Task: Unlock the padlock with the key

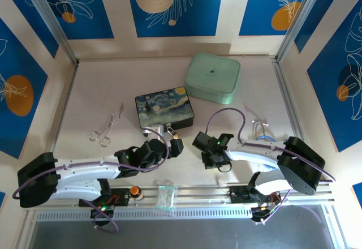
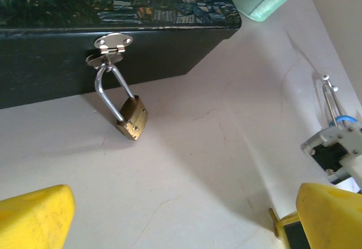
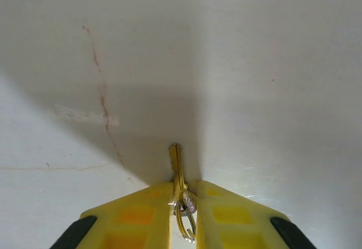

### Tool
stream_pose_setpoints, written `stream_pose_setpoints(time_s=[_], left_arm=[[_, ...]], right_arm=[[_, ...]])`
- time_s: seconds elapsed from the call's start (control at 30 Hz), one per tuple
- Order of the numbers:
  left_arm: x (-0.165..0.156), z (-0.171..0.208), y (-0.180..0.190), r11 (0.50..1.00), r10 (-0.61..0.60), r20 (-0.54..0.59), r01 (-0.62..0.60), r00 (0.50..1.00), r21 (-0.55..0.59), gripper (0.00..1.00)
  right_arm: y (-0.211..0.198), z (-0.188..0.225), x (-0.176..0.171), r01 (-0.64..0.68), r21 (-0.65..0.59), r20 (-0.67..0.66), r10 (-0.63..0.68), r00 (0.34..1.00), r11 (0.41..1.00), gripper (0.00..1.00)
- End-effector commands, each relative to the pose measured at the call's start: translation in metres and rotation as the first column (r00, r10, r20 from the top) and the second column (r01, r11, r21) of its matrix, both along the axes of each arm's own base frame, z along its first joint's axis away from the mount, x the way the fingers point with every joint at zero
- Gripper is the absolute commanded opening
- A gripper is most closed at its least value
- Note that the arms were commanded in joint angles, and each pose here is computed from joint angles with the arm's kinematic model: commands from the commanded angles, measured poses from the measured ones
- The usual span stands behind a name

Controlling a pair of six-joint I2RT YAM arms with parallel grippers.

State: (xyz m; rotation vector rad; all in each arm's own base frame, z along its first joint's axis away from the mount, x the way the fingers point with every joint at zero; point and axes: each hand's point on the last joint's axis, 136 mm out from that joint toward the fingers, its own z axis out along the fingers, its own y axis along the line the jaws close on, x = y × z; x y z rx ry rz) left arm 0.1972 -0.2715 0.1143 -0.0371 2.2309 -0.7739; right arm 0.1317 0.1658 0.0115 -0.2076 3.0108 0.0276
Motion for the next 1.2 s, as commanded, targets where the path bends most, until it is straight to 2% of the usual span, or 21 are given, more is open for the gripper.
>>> stream_pose_setpoints(time_s=[0.0,0.17,0.3,0.6,0.77,0.87,0.93,1.0,1.17], left_arm=[[0.001,0.000,0.002,1.000,0.022,0.009,-0.022,1.000,-0.018,1.00],[0.000,0.001,-0.004,1.000,0.000,0.008,0.000,1.000,-0.014,0.99],[0.000,0.003,-0.012,0.999,-0.010,0.001,0.010,1.000,-0.044,0.99],[-0.004,0.013,-0.041,0.974,-0.043,-0.075,0.025,0.996,-0.226,0.79],[-0.005,0.001,-0.047,0.972,-0.036,-0.120,0.007,0.992,-0.234,0.76],[-0.005,-0.002,-0.050,0.955,-0.023,-0.136,-0.018,0.990,-0.295,0.67],[-0.006,-0.004,-0.051,0.930,-0.002,-0.152,-0.053,0.988,-0.363,0.65],[-0.008,0.000,-0.051,0.883,0.029,-0.168,-0.103,0.985,-0.457,0.67],[-0.012,0.012,-0.051,0.710,0.074,-0.269,-0.240,0.960,-0.662,0.78]], right_arm=[[0.011,-0.022,-0.021,0.015,0.078,-0.091,-0.008,0.996,0.997,0.08],[0.012,-0.011,-0.015,0.005,0.117,-0.063,0.002,0.998,0.993,0.02],[0.016,0.000,-0.008,-0.036,0.165,-0.031,0.041,0.999,0.986,0.02],[0.042,0.040,0.003,-0.234,0.297,0.114,0.209,0.971,0.926,0.01],[0.037,0.040,0.005,-0.218,0.302,0.095,0.199,0.975,0.928,0.01],[0.042,0.045,0.005,-0.200,0.345,0.092,0.179,0.980,0.917,0.01],[0.049,0.056,0.008,-0.161,0.404,0.089,0.136,0.987,0.901,0.01],[0.061,0.072,0.014,-0.141,0.479,0.109,0.100,0.989,0.866,0.01],[0.083,0.113,0.031,-0.151,0.592,0.198,0.039,0.979,0.791,0.01]])
